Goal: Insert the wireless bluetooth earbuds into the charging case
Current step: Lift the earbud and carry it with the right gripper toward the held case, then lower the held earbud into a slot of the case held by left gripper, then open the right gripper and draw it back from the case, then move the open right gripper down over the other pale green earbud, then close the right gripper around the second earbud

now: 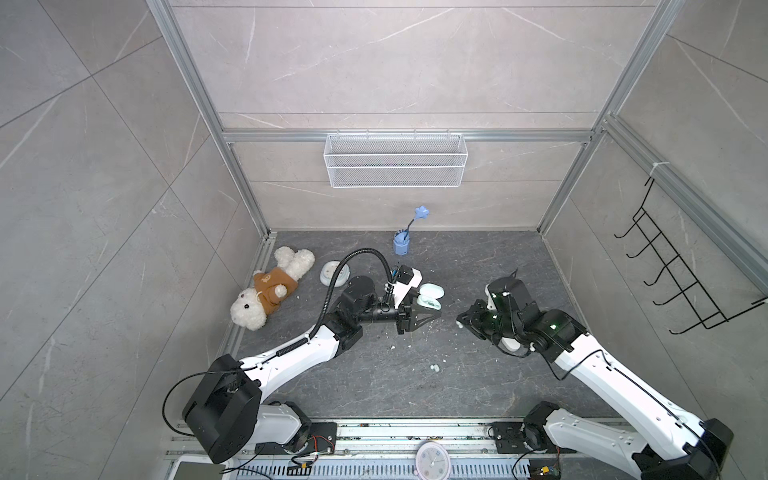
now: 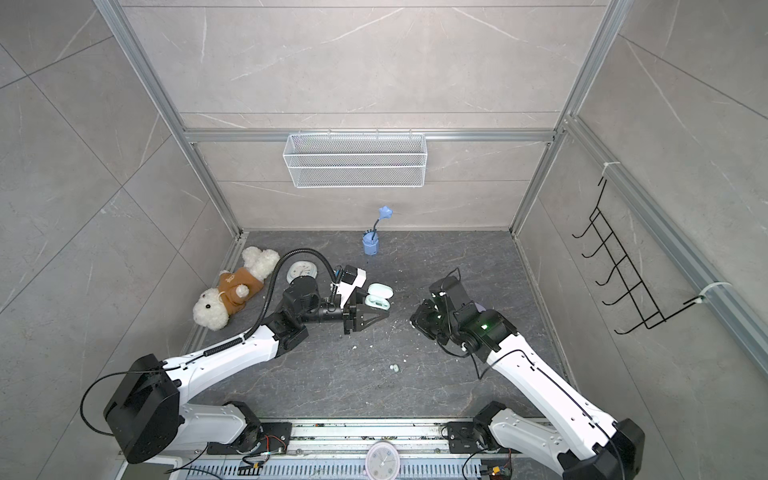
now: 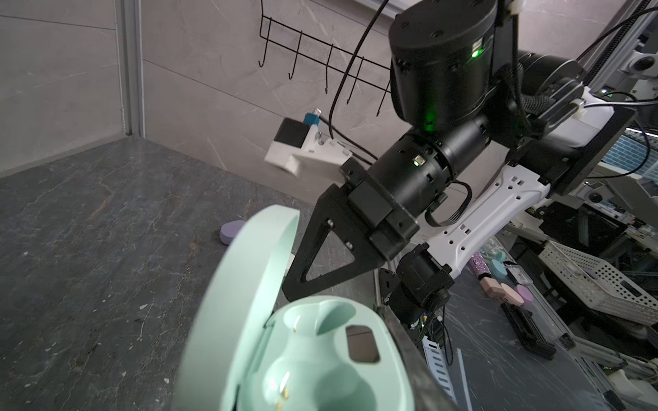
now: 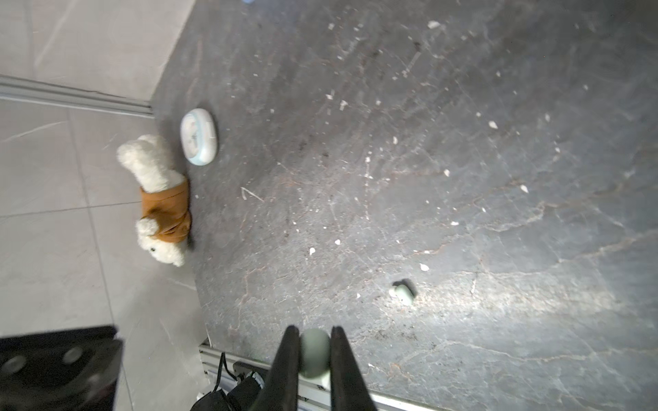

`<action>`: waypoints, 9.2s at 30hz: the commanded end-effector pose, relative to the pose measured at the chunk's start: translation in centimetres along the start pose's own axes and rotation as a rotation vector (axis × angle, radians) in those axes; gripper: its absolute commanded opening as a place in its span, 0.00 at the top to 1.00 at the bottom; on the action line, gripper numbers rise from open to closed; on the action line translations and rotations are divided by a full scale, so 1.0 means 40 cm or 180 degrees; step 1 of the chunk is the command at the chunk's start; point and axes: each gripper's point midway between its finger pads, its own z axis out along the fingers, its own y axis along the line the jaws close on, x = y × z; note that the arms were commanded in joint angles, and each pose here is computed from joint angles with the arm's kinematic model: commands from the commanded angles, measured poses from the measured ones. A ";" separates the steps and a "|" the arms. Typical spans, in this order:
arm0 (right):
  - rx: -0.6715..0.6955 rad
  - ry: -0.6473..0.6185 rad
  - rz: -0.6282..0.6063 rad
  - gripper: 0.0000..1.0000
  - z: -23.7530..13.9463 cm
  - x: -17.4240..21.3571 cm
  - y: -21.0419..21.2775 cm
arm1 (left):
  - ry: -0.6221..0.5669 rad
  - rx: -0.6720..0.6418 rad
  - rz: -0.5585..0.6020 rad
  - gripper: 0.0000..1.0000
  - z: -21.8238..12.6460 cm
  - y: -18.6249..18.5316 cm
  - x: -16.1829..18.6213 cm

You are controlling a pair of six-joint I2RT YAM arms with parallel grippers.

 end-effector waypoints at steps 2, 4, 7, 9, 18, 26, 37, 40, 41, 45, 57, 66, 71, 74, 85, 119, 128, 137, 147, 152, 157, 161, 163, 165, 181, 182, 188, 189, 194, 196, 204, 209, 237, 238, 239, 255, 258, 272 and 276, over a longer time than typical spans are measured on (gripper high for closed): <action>-0.0244 -0.0127 -0.0408 0.87 -0.085 -0.020 0.062 | -0.0207 0.0307 0.0319 1.00 0.009 -0.040 -0.091; -0.0355 -0.0165 -0.0506 0.87 -0.114 -0.025 0.087 | -0.0208 0.0344 0.0335 1.00 0.014 -0.038 -0.098; -0.0508 -0.0214 -0.0619 0.87 -0.154 -0.030 0.120 | -0.0227 0.0404 0.0350 1.00 0.020 -0.037 -0.108; -0.0611 -0.0248 -0.0661 0.87 -0.177 -0.032 0.139 | -0.0239 0.0433 0.0366 1.00 0.021 -0.037 -0.112; -0.1093 -0.0266 -0.1061 0.87 -0.251 -0.022 0.222 | -0.0192 0.0664 0.0389 1.00 0.030 -0.054 -0.113; -0.1486 -0.0099 -0.1526 0.87 -0.298 0.015 0.283 | -0.0106 0.0994 0.0333 1.00 0.027 -0.099 -0.126; -0.1913 0.0090 -0.1685 0.87 -0.324 0.048 0.339 | -0.0088 0.1214 0.0335 1.00 0.035 -0.144 -0.138; -0.1913 0.0102 -0.1679 0.87 -0.320 0.048 0.339 | -0.0133 0.1245 0.0345 1.00 0.037 -0.150 -0.146; -0.1901 0.0108 -0.1667 0.87 -0.317 0.048 0.338 | -0.0150 0.1249 0.0352 1.00 0.038 -0.152 -0.148; -0.1878 0.0108 -0.1649 0.86 -0.309 0.047 0.335 | -0.0214 0.1254 0.0387 1.00 0.045 -0.160 -0.149; -0.1731 0.0065 -0.1676 0.87 -0.297 0.040 0.315 | -0.0357 0.1327 0.0389 1.00 0.054 -0.172 -0.165; -0.1666 0.0121 -0.1680 0.87 -0.289 0.046 0.303 | -0.0419 0.1312 0.0422 1.00 0.052 -0.176 -0.174; -0.1626 0.0085 -0.1672 0.86 -0.288 0.039 0.302 | -0.0412 0.1336 0.0428 1.00 0.056 -0.182 -0.174; -0.1606 0.0086 -0.1660 0.86 -0.283 0.037 0.301 | -0.0413 0.1341 0.0430 0.99 0.057 -0.184 -0.174; -0.1522 0.0116 -0.1655 0.77 -0.277 0.036 0.294 | -0.0433 0.1361 0.0453 1.00 0.057 -0.196 -0.178; -0.1219 -0.0012 -0.1662 0.39 -0.289 0.003 0.290 | -0.0408 0.1375 0.0357 1.00 0.071 -0.204 -0.155; -0.1289 -0.0045 -0.1684 0.32 -0.301 0.003 0.302 | -0.0388 0.1345 0.0317 1.00 0.074 -0.198 -0.150; -0.1472 -0.0046 -0.1722 0.28 -0.349 0.016 0.320 | -0.0342 0.1168 0.0260 1.00 0.079 -0.165 -0.124; -0.1322 0.0108 -0.1594 0.24 -0.346 0.051 0.257 | -0.0294 0.0668 0.0138 1.00 0.019 -0.067 -0.090; -0.0869 0.0093 -0.1319 0.23 -0.277 0.052 0.152 | -0.0222 0.0448 0.0157 1.00 -0.026 -0.068 -0.080; -0.0252 0.0260 -0.1064 0.25 -0.156 0.081 0.000 | -0.0204 0.0290 0.0140 1.00 -0.071 -0.080 -0.071; 0.0269 0.0490 -0.1199 0.28 -0.038 0.133 -0.110 | -0.0193 0.0230 0.0120 1.00 -0.098 -0.096 -0.065; 0.0563 0.0607 -0.1418 0.28 0.011 0.160 -0.144 | -0.0192 0.0197 0.0124 1.00 -0.110 -0.103 -0.063; 0.0811 0.0740 -0.1626 0.27 0.060 0.187 -0.170 | -0.0200 0.0164 0.0129 1.00 -0.122 -0.111 -0.063; 0.1859 0.1079 -0.2649 0.26 0.283 0.297 -0.294 | -0.0257 -0.0144 0.0188 1.00 -0.200 -0.127 -0.065; 0.1898 0.1056 -0.2659 0.26 0.285 0.295 -0.300 | -0.0258 -0.0143 0.0191 1.00 -0.200 -0.128 -0.065; 0.2050 0.0999 -0.2713 0.26 0.305 0.286 -0.323 | -0.0267 -0.0148 0.0209 1.00 -0.201 -0.128 -0.068; 0.2088 0.0981 -0.2715 0.26 0.306 0.283 -0.328 | -0.0265 -0.0149 0.0203 1.00 -0.201 -0.127 -0.068; 0.2201 0.0920 -0.2695 0.26 0.303 0.273 -0.345 | -0.0263 -0.0151 0.0203 1.00 -0.203 -0.128 -0.069; 0.2250 0.0874 -0.2685 0.26 0.296 0.265 -0.350 | -0.0266 -0.0157 0.0204 1.00 -0.203 -0.128 -0.071; 0.2399 0.0737 -0.2656 0.26 0.284 0.241 -0.370 | -0.0257 -0.0152 0.0187 1.00 -0.201 -0.126 -0.070; 0.2404 0.0682 -0.2605 0.25 0.293 0.231 -0.368 | -0.0262 -0.0139 0.0182 1.00 -0.199 -0.125 -0.072; 0.1738 0.0888 -0.0363 0.37 0.254 0.255 -0.251 | -0.0289 -0.0111 0.0181 1.00 -0.205 -0.134 -0.063; 0.1729 0.0921 -0.0277 0.38 0.261 0.259 -0.249 | -0.0291 -0.0103 0.0188 1.00 -0.205 -0.135 -0.063; 0.1727 0.0936 -0.0208 0.39 0.268 0.260 -0.249 | -0.0296 -0.0099 0.0196 1.00 -0.206 -0.137 -0.064; 0.1802 0.1062 -0.0064 0.63 0.334 0.258 -0.254 | -0.0328 -0.0102 0.0219 1.00 -0.212 -0.144 -0.066; 0.1811 0.1063 -0.0088 0.65 0.343 0.256 -0.251 | -0.0328 -0.0104 0.0219 1.00 -0.212 -0.145 -0.065; 0.1900 0.1080 -0.0150 0.72 0.371 0.250 -0.270 | -0.0319 -0.0118 0.0212 1.00 -0.212 -0.142 -0.063; 0.1888 0.1127 -0.0174 0.73 0.378 0.253 -0.267 | -0.0321 -0.0125 0.0215 1.00 -0.213 -0.143 -0.064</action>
